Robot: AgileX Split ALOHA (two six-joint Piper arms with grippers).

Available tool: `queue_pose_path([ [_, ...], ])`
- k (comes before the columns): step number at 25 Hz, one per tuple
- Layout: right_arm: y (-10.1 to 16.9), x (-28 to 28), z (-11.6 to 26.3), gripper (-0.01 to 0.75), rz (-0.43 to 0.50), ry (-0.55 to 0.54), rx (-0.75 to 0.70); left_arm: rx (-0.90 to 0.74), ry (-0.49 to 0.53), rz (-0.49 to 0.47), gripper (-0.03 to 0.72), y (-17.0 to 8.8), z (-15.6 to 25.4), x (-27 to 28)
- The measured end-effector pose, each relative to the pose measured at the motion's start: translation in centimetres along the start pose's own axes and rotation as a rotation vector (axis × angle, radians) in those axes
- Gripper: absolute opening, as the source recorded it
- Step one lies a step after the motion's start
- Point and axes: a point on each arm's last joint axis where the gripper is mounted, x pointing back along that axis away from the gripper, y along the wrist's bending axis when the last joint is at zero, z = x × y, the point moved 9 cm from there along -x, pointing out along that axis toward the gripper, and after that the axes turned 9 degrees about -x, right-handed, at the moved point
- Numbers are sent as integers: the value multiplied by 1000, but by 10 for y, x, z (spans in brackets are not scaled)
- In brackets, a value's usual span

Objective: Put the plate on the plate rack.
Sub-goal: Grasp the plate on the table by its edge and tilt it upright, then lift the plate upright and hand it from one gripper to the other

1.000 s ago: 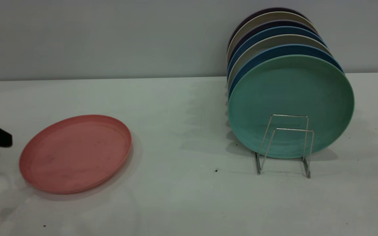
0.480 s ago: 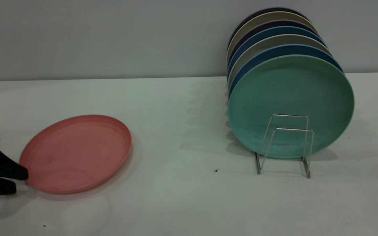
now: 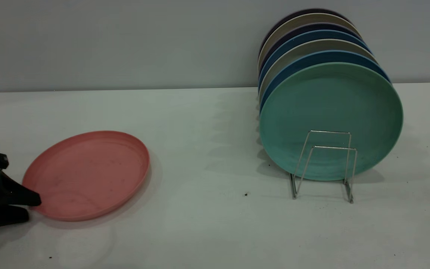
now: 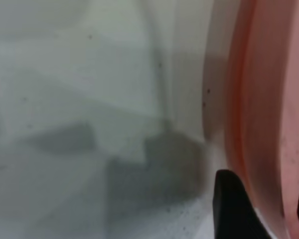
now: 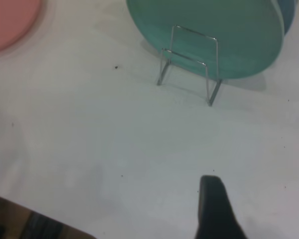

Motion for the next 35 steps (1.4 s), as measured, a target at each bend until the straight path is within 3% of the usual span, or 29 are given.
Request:
queue_pose_path([
  [6, 0, 0, 0, 471, 0, 0, 0, -5, -1, 28, 284, 1, -1, -6],
  [12, 0, 0, 0, 471, 0, 0, 0, -4, -2, 35, 60, 0, -1, -7],
  [14, 1, 0, 1, 471, -6, 4, -4, -16, 0, 48, 27, -2, -1, -7],
  [24, 33, 2, 13, 471, -185, 92, -124, -284, 102, 106, 19, -25, 14, 1],
  [29, 31, -16, 34, 471, -203, 173, -188, -469, 146, 137, 18, -52, 24, -7],
  [35, 33, -41, 43, 471, -262, 171, -224, -618, 194, 169, 18, -85, 39, -17],
])
